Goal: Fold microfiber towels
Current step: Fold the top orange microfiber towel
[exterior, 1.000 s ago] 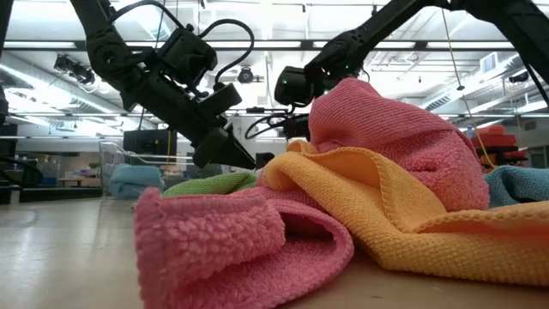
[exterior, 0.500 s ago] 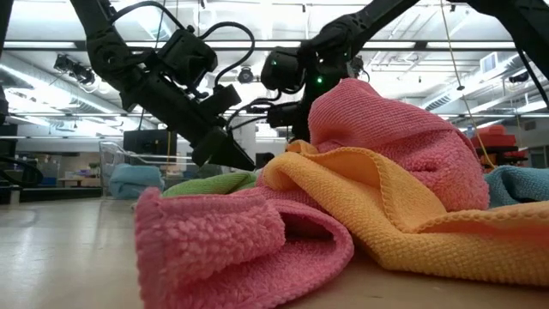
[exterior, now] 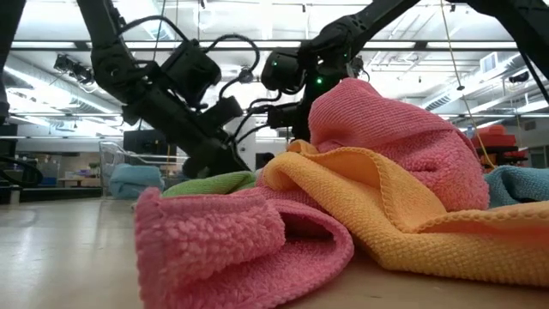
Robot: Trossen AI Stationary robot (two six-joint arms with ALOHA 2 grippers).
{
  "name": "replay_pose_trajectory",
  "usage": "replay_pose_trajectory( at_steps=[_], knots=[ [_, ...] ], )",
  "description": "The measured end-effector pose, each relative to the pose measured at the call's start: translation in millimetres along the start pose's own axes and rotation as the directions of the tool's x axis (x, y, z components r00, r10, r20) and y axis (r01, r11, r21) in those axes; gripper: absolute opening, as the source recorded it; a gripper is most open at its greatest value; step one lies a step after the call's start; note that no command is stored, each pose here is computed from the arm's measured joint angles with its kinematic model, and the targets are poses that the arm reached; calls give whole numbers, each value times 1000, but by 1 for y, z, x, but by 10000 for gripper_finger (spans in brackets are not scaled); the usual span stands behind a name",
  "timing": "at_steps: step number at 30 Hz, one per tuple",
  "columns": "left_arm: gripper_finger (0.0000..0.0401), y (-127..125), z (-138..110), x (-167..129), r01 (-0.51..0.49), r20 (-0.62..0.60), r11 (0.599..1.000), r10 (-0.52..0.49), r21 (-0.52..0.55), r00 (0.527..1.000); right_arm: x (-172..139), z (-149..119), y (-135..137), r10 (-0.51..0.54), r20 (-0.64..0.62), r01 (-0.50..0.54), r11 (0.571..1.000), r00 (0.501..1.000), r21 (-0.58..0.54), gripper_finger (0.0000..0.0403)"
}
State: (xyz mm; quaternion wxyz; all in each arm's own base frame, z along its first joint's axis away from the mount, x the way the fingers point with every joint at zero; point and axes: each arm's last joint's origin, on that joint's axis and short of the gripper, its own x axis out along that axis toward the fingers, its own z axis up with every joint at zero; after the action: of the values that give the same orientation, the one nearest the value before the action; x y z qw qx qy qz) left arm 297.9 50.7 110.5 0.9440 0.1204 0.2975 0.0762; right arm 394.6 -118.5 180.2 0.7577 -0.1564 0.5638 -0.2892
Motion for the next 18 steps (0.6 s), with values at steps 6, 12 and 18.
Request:
replay_pose_trajectory(
  at_steps=[6, 12, 18],
  knots=[
    [69, -2, -6, 10, -10, 31, 1000, 10, -2, 999, 0, 2, 0, -2, 20, 2, 1000, 1000, -8, 12],
    [55, -5, -12, 18, -8, 17, 1000, 8, 5, 1000, 0, 5, -6, -30, 47, 32, 999, 998, -43, 12],
    [46, 1, -13, 19, -25, 21, 1000, 25, -18, 999, 0, 7, -7, -19, 69, 22, 999, 997, -41, 12]
  ],
)
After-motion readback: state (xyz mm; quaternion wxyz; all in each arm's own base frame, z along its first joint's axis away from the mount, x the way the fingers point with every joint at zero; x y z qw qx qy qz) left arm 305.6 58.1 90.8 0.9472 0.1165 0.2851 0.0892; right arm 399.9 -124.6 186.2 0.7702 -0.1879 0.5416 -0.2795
